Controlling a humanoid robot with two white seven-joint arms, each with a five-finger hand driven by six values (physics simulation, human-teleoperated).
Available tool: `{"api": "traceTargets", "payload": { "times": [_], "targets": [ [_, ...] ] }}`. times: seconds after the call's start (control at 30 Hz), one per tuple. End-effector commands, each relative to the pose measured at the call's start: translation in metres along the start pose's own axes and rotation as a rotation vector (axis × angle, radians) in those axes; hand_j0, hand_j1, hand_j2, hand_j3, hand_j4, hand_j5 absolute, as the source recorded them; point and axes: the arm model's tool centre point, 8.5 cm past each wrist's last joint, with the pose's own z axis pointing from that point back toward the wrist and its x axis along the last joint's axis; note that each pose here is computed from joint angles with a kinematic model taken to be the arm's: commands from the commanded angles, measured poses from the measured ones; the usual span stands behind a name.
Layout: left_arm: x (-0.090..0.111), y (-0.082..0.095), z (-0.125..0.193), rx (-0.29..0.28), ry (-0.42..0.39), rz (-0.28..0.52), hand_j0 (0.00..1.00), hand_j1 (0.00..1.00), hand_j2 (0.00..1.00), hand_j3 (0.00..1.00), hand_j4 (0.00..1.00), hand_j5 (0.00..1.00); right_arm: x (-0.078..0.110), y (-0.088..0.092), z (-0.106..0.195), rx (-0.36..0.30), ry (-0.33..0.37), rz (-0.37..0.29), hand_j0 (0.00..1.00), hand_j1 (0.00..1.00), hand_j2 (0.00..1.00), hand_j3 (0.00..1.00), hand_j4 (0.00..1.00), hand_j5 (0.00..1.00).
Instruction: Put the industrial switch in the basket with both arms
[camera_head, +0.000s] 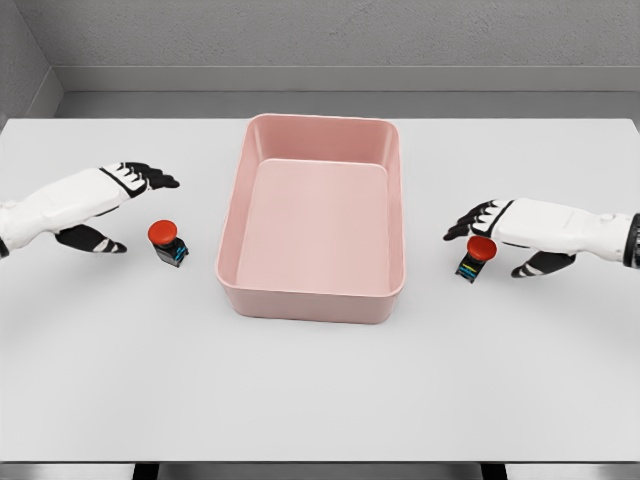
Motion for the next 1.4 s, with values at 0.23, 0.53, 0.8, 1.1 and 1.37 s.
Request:
{"api": "traceTargets", "payload": {
  "times": [0.23,0.53,0.8,1.1,1.37],
  "targets": [
    [0.001,-0.010,-0.006,-0.018,-0.005,0.015,0.85,0.85,0.85,0.85,0.85,0.85,-0.004,0.004,-0.010,0.003,0.005,-0.006,0.86,0.86,0.86,0.86,0.86,0.86],
    [0.007,-0.013,-0.014,-0.031,-0.027,0.017,0.81,0.81,0.81,0.81,0.81,0.81,0.002,0.004,-0.018,0.001,-0.017,0.002,0.83,0.83,0.83,0.83,0.83,0.83],
    [0.013,-0.021,-0.022,-0.049,-0.050,0.029,0.81,0.81,0.81,0.81,0.81,0.81,0.000,0.008,-0.018,0.024,-0.007,0.027,0.68,0.68,0.68,0.68,0.68,0.68],
    [0.014,-0.023,-0.022,-0.055,-0.053,0.032,0.81,0.81,0.81,0.81,0.81,0.81,0.000,0.009,-0.018,0.036,-0.002,0.044,0.55,0.55,0.55,0.55,0.55,0.55],
    [0.014,-0.026,-0.021,-0.058,-0.052,0.038,0.75,0.75,0.75,0.75,0.75,0.75,-0.001,0.009,-0.016,0.046,0.005,0.049,0.49,0.49,0.49,0.49,0.49,0.49]
  ]
}}
